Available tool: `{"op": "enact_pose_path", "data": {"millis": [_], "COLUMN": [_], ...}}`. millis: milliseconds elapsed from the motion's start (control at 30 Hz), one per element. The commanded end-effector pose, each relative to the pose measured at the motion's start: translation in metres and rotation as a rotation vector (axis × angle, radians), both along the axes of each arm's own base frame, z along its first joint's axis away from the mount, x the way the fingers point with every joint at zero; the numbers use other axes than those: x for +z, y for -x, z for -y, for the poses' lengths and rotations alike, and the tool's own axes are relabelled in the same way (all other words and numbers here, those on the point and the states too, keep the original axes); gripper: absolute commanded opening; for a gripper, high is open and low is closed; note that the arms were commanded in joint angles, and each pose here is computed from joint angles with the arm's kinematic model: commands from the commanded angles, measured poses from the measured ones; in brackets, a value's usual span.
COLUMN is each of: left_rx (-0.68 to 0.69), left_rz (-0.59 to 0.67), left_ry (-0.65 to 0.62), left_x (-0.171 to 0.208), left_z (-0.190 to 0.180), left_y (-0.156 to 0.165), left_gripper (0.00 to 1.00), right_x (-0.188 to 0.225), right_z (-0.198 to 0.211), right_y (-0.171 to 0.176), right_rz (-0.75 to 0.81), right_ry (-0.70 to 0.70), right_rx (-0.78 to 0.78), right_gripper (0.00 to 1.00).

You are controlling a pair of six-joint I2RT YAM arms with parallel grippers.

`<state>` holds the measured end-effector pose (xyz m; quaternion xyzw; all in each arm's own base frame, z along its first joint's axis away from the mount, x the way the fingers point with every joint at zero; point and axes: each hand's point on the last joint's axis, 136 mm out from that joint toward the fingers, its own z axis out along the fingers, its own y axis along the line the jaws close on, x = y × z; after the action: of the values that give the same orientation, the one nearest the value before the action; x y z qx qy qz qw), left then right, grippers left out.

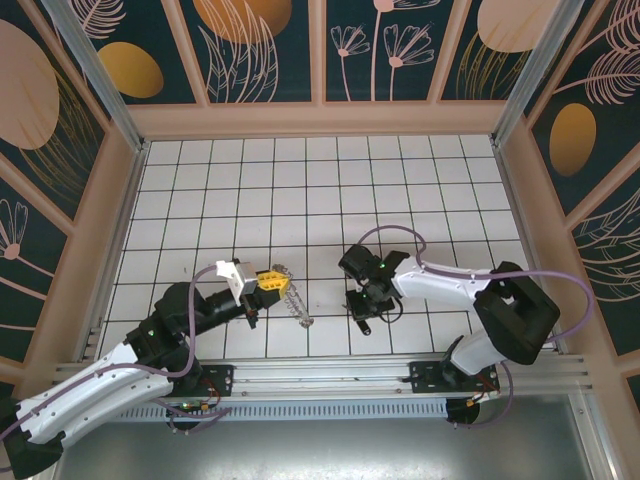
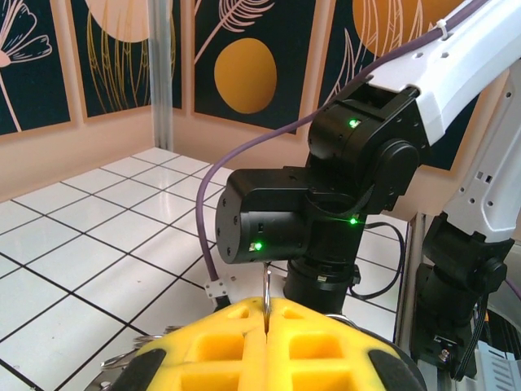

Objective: Put the keys on the keyring

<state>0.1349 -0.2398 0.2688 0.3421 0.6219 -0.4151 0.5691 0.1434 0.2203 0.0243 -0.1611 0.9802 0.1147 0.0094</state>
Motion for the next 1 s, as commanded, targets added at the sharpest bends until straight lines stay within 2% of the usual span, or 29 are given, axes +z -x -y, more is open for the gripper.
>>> {"op": "enact_pose_path", "data": {"millis": [0, 200, 367, 467, 533, 700, 967], "left_rx": [0.001, 0.000, -0.001, -0.008, -0.014, -0.019, -0.017], "left_rz": [0.024, 0.021, 0.022, 0.021, 0.023, 0.032, 0.033], "left_ry": [0.061, 0.058, 0.057, 0.053, 0.060, 0.081, 0.080], "left_x": [0.016, 0.015, 0.016, 0.015, 0.017, 0.021, 0.022], "left_z": [0.000, 0.001, 0.001, 0.002, 0.002, -0.001, -0.001], "left_y": [0.000, 0.000, 0.000, 0.000, 0.002, 0.005, 0.005], "left_gripper": [0.00, 0.00, 0.00, 0.00, 0.00, 0.00, 0.00], "right_x": [0.003, 0.018, 0.025, 0.028, 0.031, 0.029, 0.031], "right_z": [0.004, 0.001, -0.004, -0.008, -0.007, 0.005, -0.005], "right_y": [-0.001, -0.008, -0.005, -0.002, -0.001, -0.002, 0.004], "right_rz": [0.028, 0.113, 0.177, 0.239, 0.293, 0.369, 0.449], "right_ry": [-0.022, -0.095, -0.192, -0.273, -0.320, -0.372, -0.411], "right_rx": [-0.043, -0.101, -0.145, -0.155, -0.158, -0.192, -0.092], "right_gripper": [0.17, 0.31, 0.35, 0.42, 0.50, 0.52, 0.52]}}
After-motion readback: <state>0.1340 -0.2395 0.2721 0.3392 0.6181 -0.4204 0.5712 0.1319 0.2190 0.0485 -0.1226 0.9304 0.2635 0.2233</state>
